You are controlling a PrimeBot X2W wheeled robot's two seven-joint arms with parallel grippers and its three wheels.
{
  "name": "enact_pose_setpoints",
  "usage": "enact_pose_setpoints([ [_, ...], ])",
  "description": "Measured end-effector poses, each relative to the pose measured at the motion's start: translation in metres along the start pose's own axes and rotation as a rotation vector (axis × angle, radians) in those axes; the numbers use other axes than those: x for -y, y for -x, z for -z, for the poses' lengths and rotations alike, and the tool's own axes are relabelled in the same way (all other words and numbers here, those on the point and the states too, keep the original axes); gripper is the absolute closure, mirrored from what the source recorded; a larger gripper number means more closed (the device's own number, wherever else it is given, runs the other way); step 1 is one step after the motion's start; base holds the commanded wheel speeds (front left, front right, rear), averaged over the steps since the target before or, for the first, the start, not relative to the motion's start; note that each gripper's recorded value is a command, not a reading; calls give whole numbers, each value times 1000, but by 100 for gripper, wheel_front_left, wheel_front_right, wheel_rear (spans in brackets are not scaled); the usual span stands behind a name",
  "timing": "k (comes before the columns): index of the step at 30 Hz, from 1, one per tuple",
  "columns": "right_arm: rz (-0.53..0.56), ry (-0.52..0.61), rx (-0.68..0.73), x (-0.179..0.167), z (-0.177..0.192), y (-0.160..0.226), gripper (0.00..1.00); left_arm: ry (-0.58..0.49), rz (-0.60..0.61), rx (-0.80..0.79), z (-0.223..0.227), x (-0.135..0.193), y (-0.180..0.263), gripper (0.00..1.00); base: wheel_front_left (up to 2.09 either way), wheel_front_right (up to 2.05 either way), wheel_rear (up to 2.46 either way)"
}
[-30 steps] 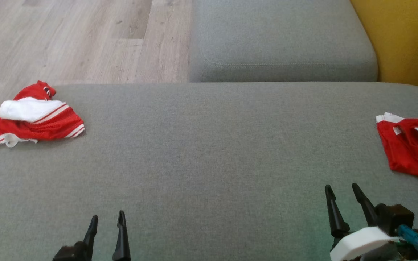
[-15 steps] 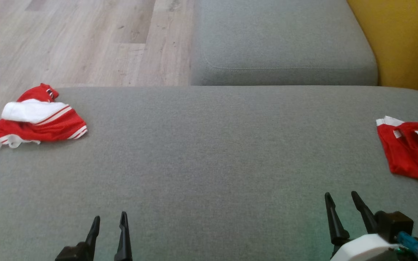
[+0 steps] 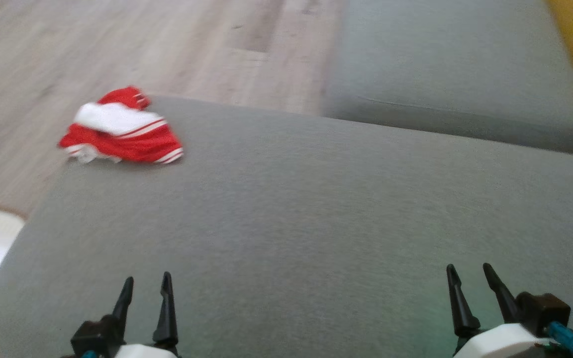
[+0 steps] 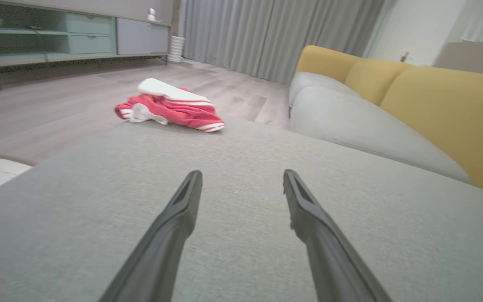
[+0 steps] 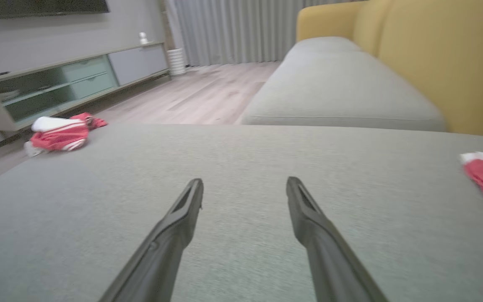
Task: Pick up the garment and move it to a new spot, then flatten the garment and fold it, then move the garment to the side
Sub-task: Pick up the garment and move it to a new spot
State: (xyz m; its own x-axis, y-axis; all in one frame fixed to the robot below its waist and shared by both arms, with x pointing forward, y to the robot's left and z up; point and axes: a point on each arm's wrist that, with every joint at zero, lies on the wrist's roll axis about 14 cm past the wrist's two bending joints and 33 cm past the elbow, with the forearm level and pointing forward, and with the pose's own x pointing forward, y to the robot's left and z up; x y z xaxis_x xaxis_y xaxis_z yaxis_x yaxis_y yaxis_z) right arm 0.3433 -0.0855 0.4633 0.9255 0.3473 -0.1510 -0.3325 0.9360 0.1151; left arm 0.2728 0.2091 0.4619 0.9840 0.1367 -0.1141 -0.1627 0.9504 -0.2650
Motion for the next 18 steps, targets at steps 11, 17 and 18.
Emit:
enact_pose_setpoints([
  [11,-332,29,-2,-104,-10,-55,0,17,-298,106,-28,-81,41,0,0,0,0],
  [17,-412,29,-37,-129,0,-69,0,22,-381,118,-31,-99,53,0,0,0,0],
  [18,-416,29,-46,-130,3,-69,0,22,-386,121,-32,-100,55,0,0,0,0],
])
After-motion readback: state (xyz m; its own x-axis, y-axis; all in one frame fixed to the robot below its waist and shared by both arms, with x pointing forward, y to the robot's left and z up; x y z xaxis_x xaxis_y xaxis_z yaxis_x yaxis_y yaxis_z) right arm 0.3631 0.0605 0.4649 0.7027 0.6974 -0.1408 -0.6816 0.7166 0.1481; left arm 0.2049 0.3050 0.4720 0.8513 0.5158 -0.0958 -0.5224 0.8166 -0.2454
